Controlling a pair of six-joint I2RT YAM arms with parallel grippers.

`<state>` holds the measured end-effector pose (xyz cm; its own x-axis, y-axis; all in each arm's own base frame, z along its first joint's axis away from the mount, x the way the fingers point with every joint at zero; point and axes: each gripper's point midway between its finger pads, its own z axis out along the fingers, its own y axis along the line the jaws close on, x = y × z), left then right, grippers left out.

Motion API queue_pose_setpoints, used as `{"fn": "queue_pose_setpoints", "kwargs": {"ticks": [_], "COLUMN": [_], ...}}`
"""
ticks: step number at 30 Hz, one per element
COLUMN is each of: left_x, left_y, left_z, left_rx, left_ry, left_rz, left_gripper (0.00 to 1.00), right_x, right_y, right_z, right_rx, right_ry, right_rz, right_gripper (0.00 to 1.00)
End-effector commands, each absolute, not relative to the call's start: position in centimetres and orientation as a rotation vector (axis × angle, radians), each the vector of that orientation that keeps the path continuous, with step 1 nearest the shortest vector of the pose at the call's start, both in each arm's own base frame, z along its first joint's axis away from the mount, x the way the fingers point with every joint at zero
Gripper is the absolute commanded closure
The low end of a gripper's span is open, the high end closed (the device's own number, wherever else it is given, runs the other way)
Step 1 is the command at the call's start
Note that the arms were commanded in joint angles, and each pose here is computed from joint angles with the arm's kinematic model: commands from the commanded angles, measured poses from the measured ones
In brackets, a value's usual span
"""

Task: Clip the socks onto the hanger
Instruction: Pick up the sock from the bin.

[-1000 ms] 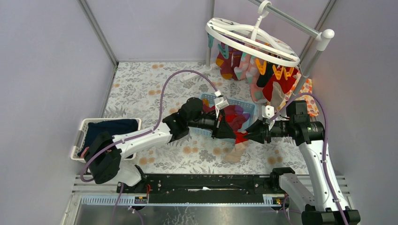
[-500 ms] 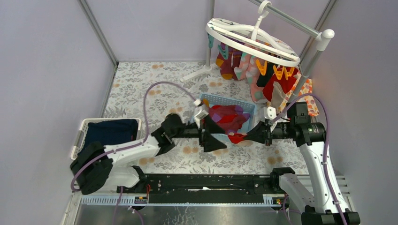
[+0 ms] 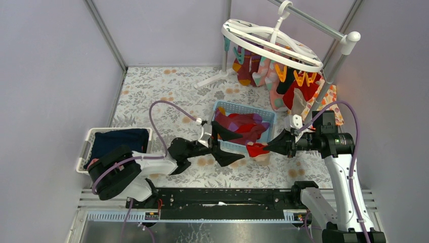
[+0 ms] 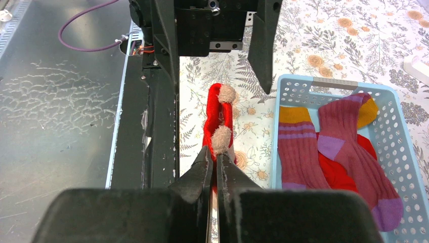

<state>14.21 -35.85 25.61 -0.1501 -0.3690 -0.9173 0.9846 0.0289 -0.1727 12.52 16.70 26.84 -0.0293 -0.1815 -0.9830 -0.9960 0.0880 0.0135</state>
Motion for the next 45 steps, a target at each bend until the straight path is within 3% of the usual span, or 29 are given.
{"fn": "queue_pose_setpoints", "kwargs": {"ticks": [1,17,26,38,45], "left_x": [14.4,14.2,13.8,15.8,16.7], "left_y": [-36.8,-39.6,-39.5,-38.5,-38.6], "left_z": [29.2,27.8,27.7,28.2,29.5], "left_rx": [0.775,0.823,0.862,0.979,1.005], "left_ry": [0.898,0.950,0.935,1.041,1.086], "left_rz": [-1.435,-1.528,-1.514,-1.214,-1.149], "left_gripper": [0.17,0.52,1.00,1.00,1.00], "right_x": [12.0,12.3,12.3,13.3,14.1], "right_y": [17.0,16.9,16.8,13.9,11.2], "right_z": [28.2,28.2,27.9,32.8,40.0], "right_rx": [-1.260,-1.259,-1.262,-1.167,-0.927], "right_ry": [1.336,1.336,1.347,1.581,1.593], "right_rz": [1.091,1.090,1.078,0.758,0.442], "right_gripper": [1.00,1.00,0.99,0.29,0.20]}}
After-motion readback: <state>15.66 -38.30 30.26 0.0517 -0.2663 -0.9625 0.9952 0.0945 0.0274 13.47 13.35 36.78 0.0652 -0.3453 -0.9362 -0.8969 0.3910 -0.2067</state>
